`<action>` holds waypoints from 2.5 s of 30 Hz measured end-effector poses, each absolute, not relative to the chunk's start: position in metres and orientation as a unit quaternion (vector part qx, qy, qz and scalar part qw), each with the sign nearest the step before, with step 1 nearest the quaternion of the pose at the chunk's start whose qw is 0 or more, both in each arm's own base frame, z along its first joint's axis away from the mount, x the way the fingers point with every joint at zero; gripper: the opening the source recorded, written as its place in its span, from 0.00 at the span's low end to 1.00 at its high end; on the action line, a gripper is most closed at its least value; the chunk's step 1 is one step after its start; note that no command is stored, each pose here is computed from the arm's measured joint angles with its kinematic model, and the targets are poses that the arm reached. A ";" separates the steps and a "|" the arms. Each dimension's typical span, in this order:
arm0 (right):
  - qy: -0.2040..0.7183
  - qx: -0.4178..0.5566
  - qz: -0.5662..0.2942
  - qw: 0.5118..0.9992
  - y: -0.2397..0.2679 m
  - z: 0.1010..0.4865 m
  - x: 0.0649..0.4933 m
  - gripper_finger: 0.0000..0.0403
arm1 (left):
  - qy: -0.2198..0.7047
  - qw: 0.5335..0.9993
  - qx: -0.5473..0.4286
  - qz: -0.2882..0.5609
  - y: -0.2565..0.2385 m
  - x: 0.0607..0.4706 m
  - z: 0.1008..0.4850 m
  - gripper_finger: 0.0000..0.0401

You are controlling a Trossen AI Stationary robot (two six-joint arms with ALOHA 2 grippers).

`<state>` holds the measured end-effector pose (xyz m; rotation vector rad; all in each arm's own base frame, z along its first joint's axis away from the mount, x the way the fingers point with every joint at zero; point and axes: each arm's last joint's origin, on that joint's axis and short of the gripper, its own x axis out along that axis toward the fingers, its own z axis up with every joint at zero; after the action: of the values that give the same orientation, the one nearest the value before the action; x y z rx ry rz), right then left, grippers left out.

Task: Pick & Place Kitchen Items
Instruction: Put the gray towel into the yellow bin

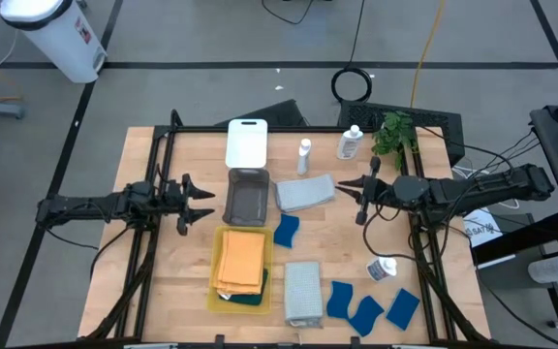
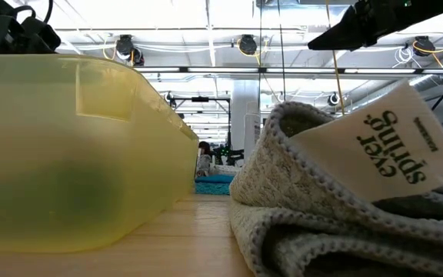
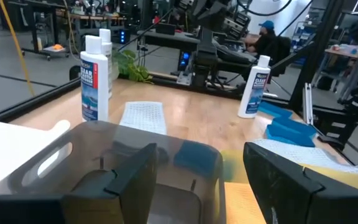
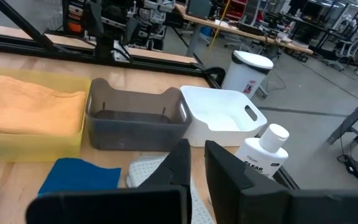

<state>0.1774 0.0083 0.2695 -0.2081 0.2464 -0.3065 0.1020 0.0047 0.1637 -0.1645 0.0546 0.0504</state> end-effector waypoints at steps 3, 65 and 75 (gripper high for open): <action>0.121 -0.107 -0.152 0.975 0.008 0.270 0.177 0.04 | 0.027 0.996 -0.082 0.025 0.005 0.102 0.164 0.61; 0.316 0.271 -0.236 0.878 -0.103 0.145 0.205 0.82 | 0.007 0.999 -0.037 0.024 0.005 0.102 0.168 0.61; 0.319 0.332 -0.205 0.864 -0.110 0.122 0.215 0.77 | 0.007 0.999 -0.037 0.024 0.005 0.102 0.168 0.61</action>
<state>0.2154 -0.1099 0.1220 0.6961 0.6685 -0.4298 0.1023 0.0047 0.1675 -0.0745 0.0130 0.0477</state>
